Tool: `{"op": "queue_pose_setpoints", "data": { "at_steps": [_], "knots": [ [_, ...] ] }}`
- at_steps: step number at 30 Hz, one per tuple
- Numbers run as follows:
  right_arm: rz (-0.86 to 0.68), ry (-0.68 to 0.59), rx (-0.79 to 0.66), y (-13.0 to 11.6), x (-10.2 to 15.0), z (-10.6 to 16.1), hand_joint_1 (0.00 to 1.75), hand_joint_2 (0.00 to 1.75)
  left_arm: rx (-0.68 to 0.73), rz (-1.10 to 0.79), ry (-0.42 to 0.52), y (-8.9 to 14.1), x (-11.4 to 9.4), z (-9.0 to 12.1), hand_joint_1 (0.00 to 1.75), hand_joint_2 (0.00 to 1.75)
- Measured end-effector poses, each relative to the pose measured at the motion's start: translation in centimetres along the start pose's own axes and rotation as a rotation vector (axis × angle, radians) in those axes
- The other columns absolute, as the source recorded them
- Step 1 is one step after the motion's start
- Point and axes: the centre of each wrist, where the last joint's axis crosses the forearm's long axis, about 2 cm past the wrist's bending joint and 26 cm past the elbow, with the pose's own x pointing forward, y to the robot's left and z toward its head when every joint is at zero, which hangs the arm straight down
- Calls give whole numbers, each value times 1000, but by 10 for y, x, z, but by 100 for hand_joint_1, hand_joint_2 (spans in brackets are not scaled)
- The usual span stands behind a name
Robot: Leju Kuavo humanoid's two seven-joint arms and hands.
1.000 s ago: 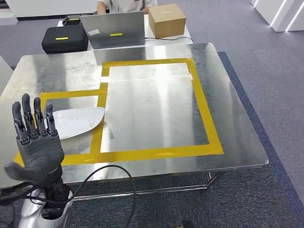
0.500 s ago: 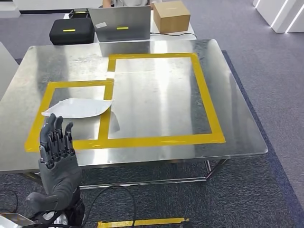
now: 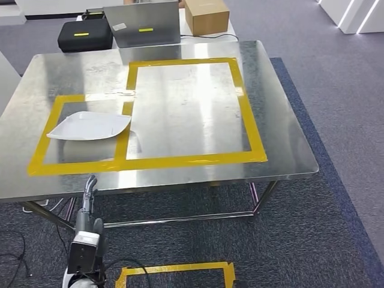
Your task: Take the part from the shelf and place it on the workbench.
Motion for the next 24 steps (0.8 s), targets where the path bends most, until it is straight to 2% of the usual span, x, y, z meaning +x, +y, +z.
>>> {"op": "queue_pose_setpoints", "data": {
  "at_steps": [3, 6, 8, 11, 14, 19, 21, 24],
  "knots": [
    [-2, 5, 5, 1, 0, 0, 0, 0, 12, -81, 159, 5, -35, 13, 0, 0],
    [10, 12, 12, 1, -1, 0, 0, 0, 7, -134, 373, 13, -78, 34, 0, 0],
    [21, 16, 19, 1, 0, 0, 0, 0, -15, -128, 540, 18, -102, 53, 0, 0],
    [39, 21, 27, 0, 0, 0, 0, 0, -79, -62, 830, 20, -127, 91, 0, 0],
    [55, 25, 29, 0, 0, 0, 0, 0, -154, -15, 1078, 18, -136, 127, 0, 0],
    [69, 22, 19, -1, 3, 0, 0, 0, -264, 18, 1358, 8, -136, 173, 0, 0],
    [67, 22, 12, -1, 2, 0, 0, 0, -290, 32, 1410, 4, -134, 186, 0, 0],
    [65, 20, 8, -1, 2, 0, 0, 0, -310, 46, 1437, -3, -131, 192, 0, 0]
  ]
}}
